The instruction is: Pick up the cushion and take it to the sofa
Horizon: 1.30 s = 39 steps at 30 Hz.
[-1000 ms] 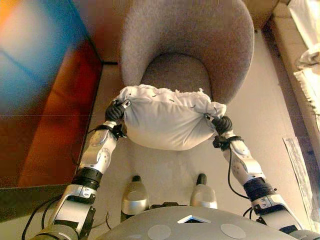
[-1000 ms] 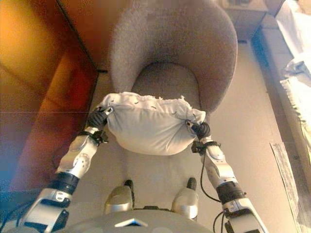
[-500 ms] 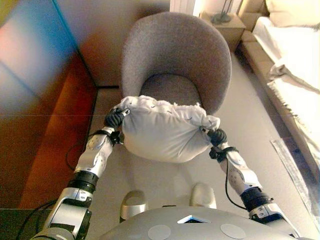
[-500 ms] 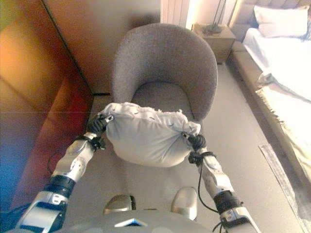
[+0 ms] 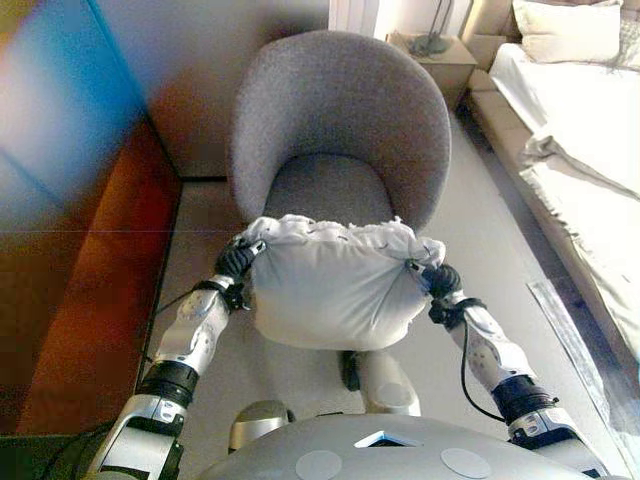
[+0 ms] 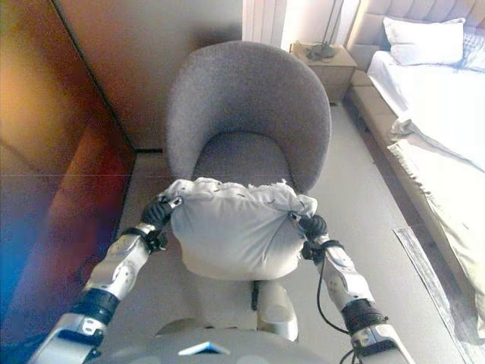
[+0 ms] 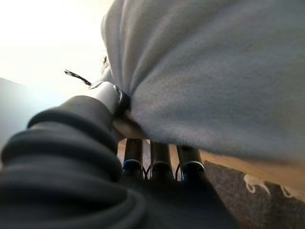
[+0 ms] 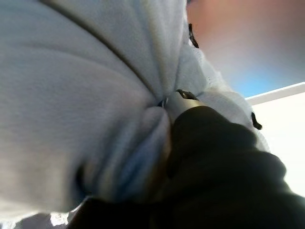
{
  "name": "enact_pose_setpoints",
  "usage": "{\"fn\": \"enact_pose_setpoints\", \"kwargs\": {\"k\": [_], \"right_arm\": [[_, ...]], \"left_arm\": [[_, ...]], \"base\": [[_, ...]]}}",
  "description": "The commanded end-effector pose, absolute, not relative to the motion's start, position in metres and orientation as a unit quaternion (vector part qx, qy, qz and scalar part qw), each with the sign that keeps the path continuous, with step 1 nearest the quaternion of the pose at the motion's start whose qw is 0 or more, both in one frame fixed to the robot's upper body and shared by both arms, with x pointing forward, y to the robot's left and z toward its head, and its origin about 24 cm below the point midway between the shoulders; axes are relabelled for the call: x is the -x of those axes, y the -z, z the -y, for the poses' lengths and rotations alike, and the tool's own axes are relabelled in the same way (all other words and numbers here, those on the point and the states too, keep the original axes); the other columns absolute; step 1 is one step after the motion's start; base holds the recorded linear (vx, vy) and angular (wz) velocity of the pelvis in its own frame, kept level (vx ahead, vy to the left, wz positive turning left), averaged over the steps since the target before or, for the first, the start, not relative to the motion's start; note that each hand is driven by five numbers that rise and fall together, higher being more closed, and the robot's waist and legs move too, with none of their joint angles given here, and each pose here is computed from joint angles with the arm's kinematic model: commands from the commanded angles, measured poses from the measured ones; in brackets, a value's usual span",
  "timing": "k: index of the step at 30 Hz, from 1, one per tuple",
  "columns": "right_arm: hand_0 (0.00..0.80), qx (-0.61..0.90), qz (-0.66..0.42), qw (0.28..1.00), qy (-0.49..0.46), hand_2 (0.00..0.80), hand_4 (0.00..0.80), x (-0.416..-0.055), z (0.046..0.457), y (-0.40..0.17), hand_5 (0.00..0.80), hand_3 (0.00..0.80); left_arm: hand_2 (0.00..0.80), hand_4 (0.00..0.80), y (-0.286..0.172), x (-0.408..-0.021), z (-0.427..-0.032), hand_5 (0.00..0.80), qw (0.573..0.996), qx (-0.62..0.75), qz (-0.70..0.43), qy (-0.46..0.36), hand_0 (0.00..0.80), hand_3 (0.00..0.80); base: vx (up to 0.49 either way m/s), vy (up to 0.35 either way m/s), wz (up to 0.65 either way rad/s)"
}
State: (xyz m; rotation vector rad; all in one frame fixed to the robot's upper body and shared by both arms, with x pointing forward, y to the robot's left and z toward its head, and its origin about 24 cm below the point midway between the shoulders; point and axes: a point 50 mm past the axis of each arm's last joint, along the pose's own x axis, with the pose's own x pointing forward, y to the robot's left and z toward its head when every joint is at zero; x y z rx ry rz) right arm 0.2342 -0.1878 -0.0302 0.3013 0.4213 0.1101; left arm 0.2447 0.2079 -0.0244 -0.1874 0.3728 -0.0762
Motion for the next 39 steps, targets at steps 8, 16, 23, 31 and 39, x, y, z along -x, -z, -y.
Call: {"fn": "enact_pose_setpoints", "kwargs": {"k": [8, 16, 23, 31, 39], "right_arm": [[0.800, -0.158, -0.006, 0.978, -0.136, 0.800, 0.800, -0.288, 0.170, -0.061, 0.800, 0.800], [0.800, -0.169, -0.018, 0.982, -0.077, 0.800, 0.800, -0.300, 0.171, -0.062, 0.800, 0.800], [0.800, -0.166, -0.030, 0.980, -0.102, 0.800, 0.800, -0.299, 0.163, -0.056, 0.800, 0.800], [0.800, -0.191, 0.002, 0.978, -0.086, 0.800, 0.800, -0.302, 0.144, -0.061, 0.800, 0.800], [0.800, -0.185, -0.010, 0.979, -0.079, 0.800, 0.800, -0.314, 0.134, -0.065, 0.800, 0.800]], "left_arm": [[0.800, 0.800, -0.041, -0.288, -0.176, 0.800, 0.985, 0.133, -0.027, 0.103, 0.800, 0.800], [0.800, 0.800, -0.044, -0.298, -0.169, 0.800, 0.983, 0.140, -0.024, 0.116, 0.800, 0.800], [0.800, 0.800, -0.036, -0.296, -0.182, 0.800, 0.988, 0.123, -0.028, 0.095, 0.800, 0.800], [0.800, 0.800, -0.048, -0.305, -0.197, 0.800, 0.991, 0.082, -0.021, 0.105, 0.800, 0.800], [0.800, 0.800, -0.046, -0.304, -0.197, 0.800, 0.991, 0.085, -0.032, 0.103, 0.800, 0.800]], "base": [[0.241, -0.136, 0.01], [0.278, 0.113, 0.02], [0.290, 0.140, -0.45], [0.131, 0.188, -0.31], [0.198, 0.117, -0.21]]}}
